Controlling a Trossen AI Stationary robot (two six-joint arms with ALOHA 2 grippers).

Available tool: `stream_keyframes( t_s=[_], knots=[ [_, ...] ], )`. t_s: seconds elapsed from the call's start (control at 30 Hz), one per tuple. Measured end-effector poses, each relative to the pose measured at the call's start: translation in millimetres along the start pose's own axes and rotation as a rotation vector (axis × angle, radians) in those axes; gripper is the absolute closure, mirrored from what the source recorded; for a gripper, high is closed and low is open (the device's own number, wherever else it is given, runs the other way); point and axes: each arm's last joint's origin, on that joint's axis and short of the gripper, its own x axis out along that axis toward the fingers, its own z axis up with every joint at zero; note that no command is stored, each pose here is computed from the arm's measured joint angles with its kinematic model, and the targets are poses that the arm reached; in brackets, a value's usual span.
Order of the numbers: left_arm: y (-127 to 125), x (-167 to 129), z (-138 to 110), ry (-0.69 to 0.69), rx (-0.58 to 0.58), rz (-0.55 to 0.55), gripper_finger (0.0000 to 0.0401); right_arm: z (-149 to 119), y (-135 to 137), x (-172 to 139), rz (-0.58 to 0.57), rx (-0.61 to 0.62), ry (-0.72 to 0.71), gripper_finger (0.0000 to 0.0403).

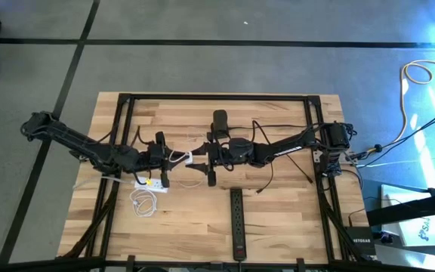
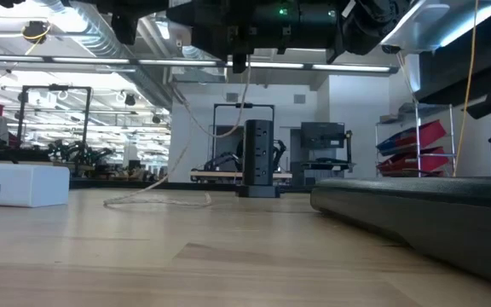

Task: Insert USB
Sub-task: Insert the pink USB cable into the white USB adapter

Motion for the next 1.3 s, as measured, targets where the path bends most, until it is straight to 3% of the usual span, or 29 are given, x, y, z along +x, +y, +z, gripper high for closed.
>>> stream_keyframes(
  t_s=[0.57,1.3],
  knots=[
    [1.5,-0.4,-8.2,0.069,-0.003,0.022,0.0401,-8.9,-6.4,-0.8,-0.019,-0.022,0.097,0.0236],
    [1.2,-0.4,-9.4,0.086,-0.016,0.008,0.04,-7.4,-5.5,-0.6,-0.016,-0.02,0.083,0.0236]
  ],
)
